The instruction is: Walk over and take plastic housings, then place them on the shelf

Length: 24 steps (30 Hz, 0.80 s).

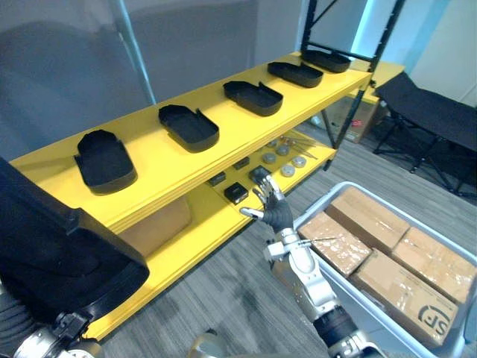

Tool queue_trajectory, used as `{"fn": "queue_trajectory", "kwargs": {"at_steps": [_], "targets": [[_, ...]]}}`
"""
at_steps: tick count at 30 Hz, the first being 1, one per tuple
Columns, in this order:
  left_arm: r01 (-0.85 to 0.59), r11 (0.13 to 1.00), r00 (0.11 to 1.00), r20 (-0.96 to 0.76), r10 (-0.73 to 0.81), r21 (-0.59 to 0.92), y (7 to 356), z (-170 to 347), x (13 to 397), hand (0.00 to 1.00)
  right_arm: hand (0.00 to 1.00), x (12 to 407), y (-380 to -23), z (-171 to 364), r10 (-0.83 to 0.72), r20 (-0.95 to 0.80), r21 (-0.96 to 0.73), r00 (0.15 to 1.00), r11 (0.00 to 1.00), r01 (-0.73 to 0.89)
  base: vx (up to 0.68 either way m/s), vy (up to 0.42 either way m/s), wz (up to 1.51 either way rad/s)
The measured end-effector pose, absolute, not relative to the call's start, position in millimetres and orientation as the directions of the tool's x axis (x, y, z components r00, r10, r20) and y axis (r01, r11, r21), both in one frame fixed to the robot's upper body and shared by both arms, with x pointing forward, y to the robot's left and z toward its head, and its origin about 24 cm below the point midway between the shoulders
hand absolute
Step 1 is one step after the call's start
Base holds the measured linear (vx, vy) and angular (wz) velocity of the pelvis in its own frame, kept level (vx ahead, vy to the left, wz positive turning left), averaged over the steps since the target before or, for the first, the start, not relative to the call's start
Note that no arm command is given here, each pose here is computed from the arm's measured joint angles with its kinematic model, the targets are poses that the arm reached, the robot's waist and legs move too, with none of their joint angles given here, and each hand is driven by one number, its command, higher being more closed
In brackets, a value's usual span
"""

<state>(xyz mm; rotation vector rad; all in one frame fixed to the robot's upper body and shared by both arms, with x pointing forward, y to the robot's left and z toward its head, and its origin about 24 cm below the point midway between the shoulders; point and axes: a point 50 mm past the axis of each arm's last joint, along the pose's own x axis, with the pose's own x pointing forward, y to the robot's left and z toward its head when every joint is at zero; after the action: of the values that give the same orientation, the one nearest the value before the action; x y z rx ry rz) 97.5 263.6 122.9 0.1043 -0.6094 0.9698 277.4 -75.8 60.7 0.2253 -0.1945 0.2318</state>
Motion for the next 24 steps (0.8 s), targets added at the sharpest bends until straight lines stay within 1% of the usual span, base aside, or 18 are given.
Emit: {"fn": "queue_trajectory", "kwargs": {"at_steps": [3,4,7,8,10,12,15,20,22,24], "targets": [[-0.740,0.646,0.459,0.561,0.689,-0.188,258.9,128.7,109.6,1.00,0.00,271.1,-100.4,51.3,0.098,0.170,0.220,0.980,0.966,-0.135,0.05,-0.100,1.16],[-0.725,0.666,0.477,0.570,0.669,-0.175,258.2,130.0,111.6,1.00,0.00,266.6,-115.2,45.5,0.038,0.148,0.229,0.988,0.971,-0.072,0.07,-0.038,0.78],[-0.703,0.686,0.503,0.551,0.666,-0.188,258.6,127.3,109.5,1.00,0.00,256.7,-140.8,33.2,-0.051,0.101,0.225,0.994,0.974,0.027,0.08,-0.079,0.78],[-0.689,0.696,0.513,0.544,0.664,-0.200,258.5,126.6,109.5,1.00,0.00,254.2,-144.4,31.1,-0.064,0.094,0.224,0.994,0.974,0.041,0.04,-0.083,1.00],[-0.612,0.759,0.567,0.546,0.617,-0.221,252.5,126.4,115.8,1.00,0.00,244.2,-164.0,32.6,-0.143,0.105,0.226,0.984,0.967,0.116,-0.01,-0.045,1.46],[-0.541,0.808,0.608,0.556,0.567,-0.232,244.2,126.7,122.6,1.00,0.00,236.9,-174.0,38.4,-0.181,0.133,0.228,0.974,0.962,0.148,-0.05,0.045,1.18],[-0.517,0.822,0.651,0.514,0.559,-0.239,237.6,117.3,126.0,1.00,0.00,238.0,-173.1,43.2,-0.150,0.167,0.224,0.975,0.968,0.110,-0.07,0.041,0.15],[-0.514,0.821,0.652,0.509,0.562,-0.249,236.2,116.7,128.6,1.00,0.00,245.9,-169.0,58.9,-0.128,0.269,0.233,0.955,0.970,0.064,-0.09,0.061,-0.19],[-0.521,0.813,0.639,0.513,0.573,-0.259,236.5,117.6,129.8,1.00,0.00,248.2,-166.6,62.7,-0.146,0.286,0.242,0.947,0.967,0.076,-0.12,0.166,-0.11],[-0.545,0.805,0.631,0.518,0.578,-0.234,237.6,117.9,129.3,1.00,0.00,248.3,-162.6,60.6,-0.203,0.267,0.248,0.942,0.959,0.136,-0.02,0.171,-0.08]]}}
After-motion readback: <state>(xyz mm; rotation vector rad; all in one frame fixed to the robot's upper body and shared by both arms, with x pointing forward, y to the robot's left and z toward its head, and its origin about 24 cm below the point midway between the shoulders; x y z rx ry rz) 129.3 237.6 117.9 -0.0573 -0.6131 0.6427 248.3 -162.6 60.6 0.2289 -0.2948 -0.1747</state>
